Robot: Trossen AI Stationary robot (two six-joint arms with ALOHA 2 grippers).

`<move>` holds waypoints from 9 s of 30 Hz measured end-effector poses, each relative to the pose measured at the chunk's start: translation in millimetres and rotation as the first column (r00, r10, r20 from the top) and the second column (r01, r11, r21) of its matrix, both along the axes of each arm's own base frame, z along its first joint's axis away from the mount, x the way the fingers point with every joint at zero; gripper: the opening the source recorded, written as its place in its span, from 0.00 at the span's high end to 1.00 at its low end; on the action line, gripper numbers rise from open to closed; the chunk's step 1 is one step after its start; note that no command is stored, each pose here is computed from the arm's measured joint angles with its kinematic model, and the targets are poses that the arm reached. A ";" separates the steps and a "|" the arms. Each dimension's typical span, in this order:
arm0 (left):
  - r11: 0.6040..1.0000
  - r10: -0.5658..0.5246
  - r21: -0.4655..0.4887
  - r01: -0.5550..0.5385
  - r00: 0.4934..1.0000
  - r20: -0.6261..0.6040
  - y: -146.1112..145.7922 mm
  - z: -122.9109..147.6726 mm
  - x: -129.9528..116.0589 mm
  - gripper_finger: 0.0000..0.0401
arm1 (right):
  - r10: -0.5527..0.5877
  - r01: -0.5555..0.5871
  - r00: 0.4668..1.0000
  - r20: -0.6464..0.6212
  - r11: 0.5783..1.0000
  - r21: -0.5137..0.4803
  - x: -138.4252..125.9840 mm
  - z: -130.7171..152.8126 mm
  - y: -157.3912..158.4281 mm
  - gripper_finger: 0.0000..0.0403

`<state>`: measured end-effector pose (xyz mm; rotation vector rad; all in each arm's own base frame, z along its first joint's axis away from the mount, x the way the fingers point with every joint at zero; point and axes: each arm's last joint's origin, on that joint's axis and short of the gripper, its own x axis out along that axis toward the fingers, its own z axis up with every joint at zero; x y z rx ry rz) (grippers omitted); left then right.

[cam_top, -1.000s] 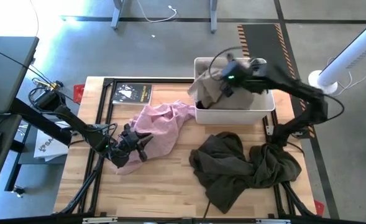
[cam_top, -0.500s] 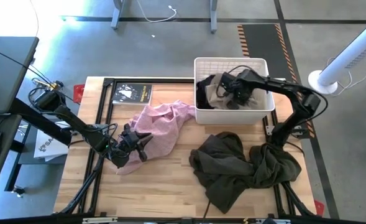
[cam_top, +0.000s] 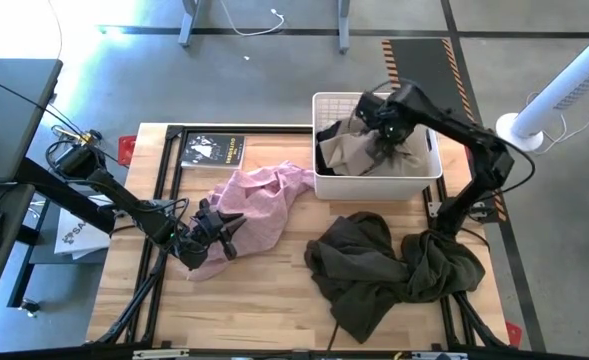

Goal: Sort clothes
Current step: Put the brown shirt into the laundry bin, then put the pink shirt into the laundry bin

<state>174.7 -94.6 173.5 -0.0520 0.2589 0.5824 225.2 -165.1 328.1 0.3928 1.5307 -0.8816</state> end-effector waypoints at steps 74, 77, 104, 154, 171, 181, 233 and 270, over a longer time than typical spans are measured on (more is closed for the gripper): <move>0.610 -0.644 -0.650 0.453 0.761 -0.074 20.0 -16.5 82.3 0.99 | 0.690 -0.610 0.236 0.684 0.654 -0.448 145.6 -99.2 287.5 0.39; 0.607 -0.633 -0.658 0.446 0.772 -0.060 23.3 -13.2 81.5 0.94 | 0.707 -0.621 0.229 0.670 0.636 -0.459 164.5 -100.0 283.8 0.32; 0.945 -0.159 -0.308 0.112 0.978 -0.134 30.6 46.5 8.3 0.82 | 0.675 -0.718 0.435 0.596 0.659 -0.222 232.3 -256.2 224.2 0.40; 0.987 0.128 -0.081 -0.137 0.985 -0.116 26.9 14.9 -25.4 0.82 | 0.257 -0.008 0.896 0.363 0.826 -0.563 -21.4 49.3 74.3 0.90; 0.988 0.125 -0.076 -0.134 0.985 -0.119 26.9 14.9 -25.3 0.82 | 0.186 -0.081 0.928 0.323 0.946 -0.313 28.3 -57.7 -27.1 0.90; 0.988 0.124 -0.076 -0.133 0.985 -0.121 26.8 14.9 -25.3 0.82 | 0.167 -0.130 0.967 0.190 0.973 -0.193 48.5 -118.6 -47.5 0.90; 0.988 0.116 -0.090 -0.127 0.986 -0.122 26.4 14.9 -24.9 0.82 | -0.033 0.032 0.999 0.040 0.999 0.026 58.6 -128.2 -29.6 0.69; 0.988 0.099 -0.106 -0.114 0.986 -0.136 25.8 14.2 -24.8 0.82 | -0.287 0.319 0.947 0.142 0.875 -0.364 -30.5 -72.4 12.2 0.69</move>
